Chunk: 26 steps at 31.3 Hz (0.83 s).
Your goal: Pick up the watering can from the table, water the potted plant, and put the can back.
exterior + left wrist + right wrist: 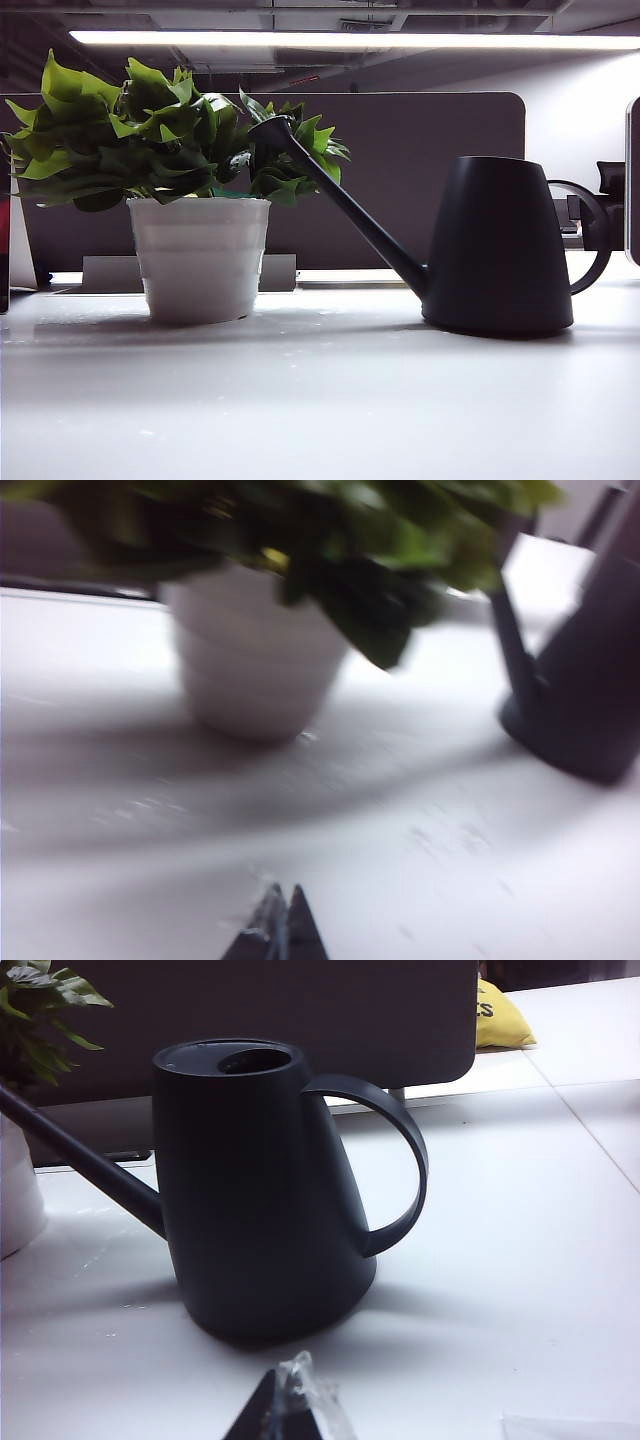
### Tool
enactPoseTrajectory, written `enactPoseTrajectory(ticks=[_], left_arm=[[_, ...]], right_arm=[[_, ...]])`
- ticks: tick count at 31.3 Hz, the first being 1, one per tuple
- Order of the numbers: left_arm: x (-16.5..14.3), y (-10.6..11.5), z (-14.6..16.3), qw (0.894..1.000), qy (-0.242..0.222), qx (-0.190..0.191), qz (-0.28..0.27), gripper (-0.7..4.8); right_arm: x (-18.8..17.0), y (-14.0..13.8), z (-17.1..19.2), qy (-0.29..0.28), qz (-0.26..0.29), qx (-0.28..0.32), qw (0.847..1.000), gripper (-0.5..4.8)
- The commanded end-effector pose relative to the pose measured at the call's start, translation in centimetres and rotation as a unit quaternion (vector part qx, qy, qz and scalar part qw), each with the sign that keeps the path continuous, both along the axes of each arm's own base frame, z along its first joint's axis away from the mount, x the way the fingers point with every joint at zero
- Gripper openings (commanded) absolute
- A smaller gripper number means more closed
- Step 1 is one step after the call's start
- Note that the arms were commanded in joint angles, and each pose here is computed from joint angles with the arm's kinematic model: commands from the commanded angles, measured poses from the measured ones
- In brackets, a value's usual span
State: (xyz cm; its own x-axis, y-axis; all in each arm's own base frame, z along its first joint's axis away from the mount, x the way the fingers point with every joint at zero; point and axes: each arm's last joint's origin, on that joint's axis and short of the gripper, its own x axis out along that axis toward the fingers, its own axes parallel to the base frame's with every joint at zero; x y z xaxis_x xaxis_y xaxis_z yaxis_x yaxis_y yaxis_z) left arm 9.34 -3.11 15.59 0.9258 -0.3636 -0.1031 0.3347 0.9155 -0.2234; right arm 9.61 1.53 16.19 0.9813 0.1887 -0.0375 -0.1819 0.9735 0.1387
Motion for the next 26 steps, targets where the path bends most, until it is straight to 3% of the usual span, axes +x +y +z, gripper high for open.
enactPoseTrajectory(ticks=[1,5,9,26], left_arm=[[0.2,1.2,0.5,0.998,-0.022,-0.006,0.05,0.03],[0.4,2.8,0.4,0.99,-0.021,-0.003,0.138,0.03],[0.4,3.6,0.4,0.983,-0.02,-0.002,0.182,0.03],[0.3,3.7,0.4,0.982,-0.02,-0.002,0.186,0.03]], right_arm=[[0.0,0.0,-0.1,-0.004,0.001,0.001,1.0,-0.01],[0.0,0.0,-0.1,-0.004,0.0,0.001,1.0,-0.01],[0.0,0.0,-0.1,-0.004,0.0,0.001,1.0,-0.01],[0.2,-1.4,-0.1,-0.005,-0.07,0.001,0.998,-0.01]])
